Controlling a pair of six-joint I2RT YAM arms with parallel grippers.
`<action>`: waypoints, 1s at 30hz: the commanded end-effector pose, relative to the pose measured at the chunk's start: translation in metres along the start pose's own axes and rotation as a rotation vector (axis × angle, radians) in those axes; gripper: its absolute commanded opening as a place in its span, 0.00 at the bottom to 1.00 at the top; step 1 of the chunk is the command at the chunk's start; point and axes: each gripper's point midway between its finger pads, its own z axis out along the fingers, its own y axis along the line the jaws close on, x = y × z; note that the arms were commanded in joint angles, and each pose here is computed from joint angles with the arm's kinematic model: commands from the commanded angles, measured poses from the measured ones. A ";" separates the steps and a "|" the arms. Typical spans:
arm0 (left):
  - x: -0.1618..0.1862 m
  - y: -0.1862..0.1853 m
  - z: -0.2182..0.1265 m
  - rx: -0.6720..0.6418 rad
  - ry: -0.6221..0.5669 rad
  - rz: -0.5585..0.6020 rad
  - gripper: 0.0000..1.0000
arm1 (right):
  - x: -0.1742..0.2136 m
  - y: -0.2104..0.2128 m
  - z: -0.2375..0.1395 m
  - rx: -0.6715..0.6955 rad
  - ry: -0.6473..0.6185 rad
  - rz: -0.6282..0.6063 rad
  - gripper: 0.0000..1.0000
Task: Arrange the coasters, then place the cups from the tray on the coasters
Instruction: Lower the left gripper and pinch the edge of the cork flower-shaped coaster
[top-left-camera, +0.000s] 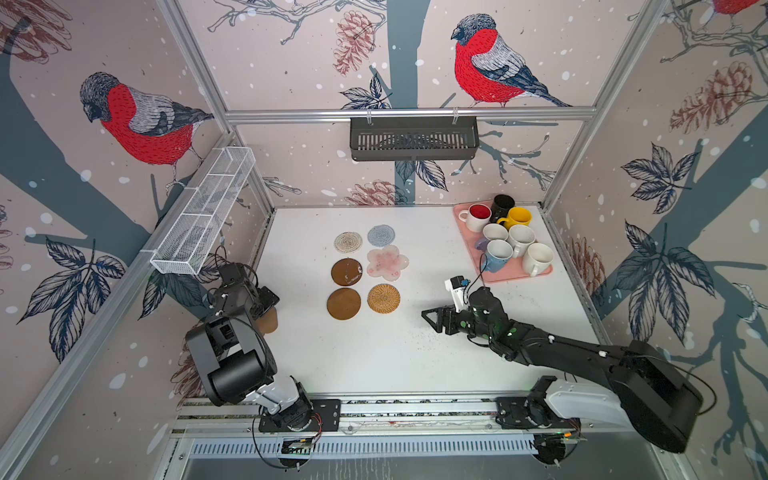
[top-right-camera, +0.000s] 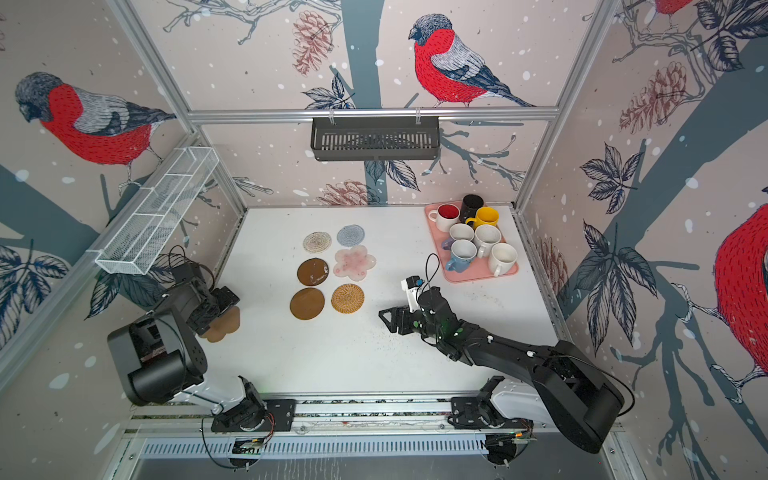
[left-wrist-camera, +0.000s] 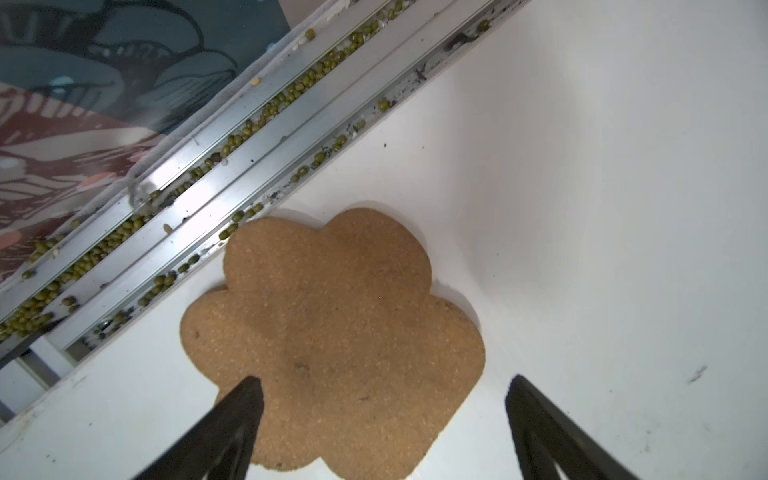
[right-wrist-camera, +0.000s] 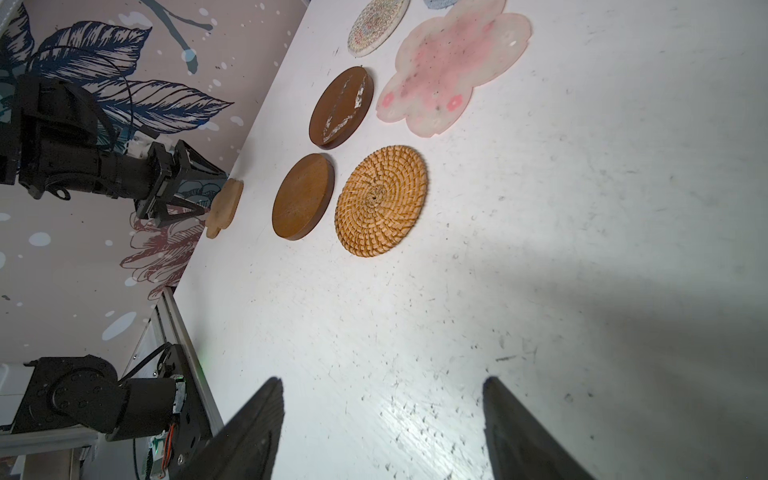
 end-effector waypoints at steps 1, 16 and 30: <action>-0.008 0.002 0.000 -0.017 -0.017 0.034 0.93 | -0.007 0.003 0.000 -0.007 -0.026 -0.014 0.76; -0.039 0.005 0.013 -0.067 -0.073 0.077 0.73 | -0.001 -0.010 0.009 0.023 0.004 0.001 0.76; -0.037 0.007 0.033 -0.087 -0.030 0.085 0.63 | 0.002 -0.018 0.012 0.041 0.019 0.011 0.76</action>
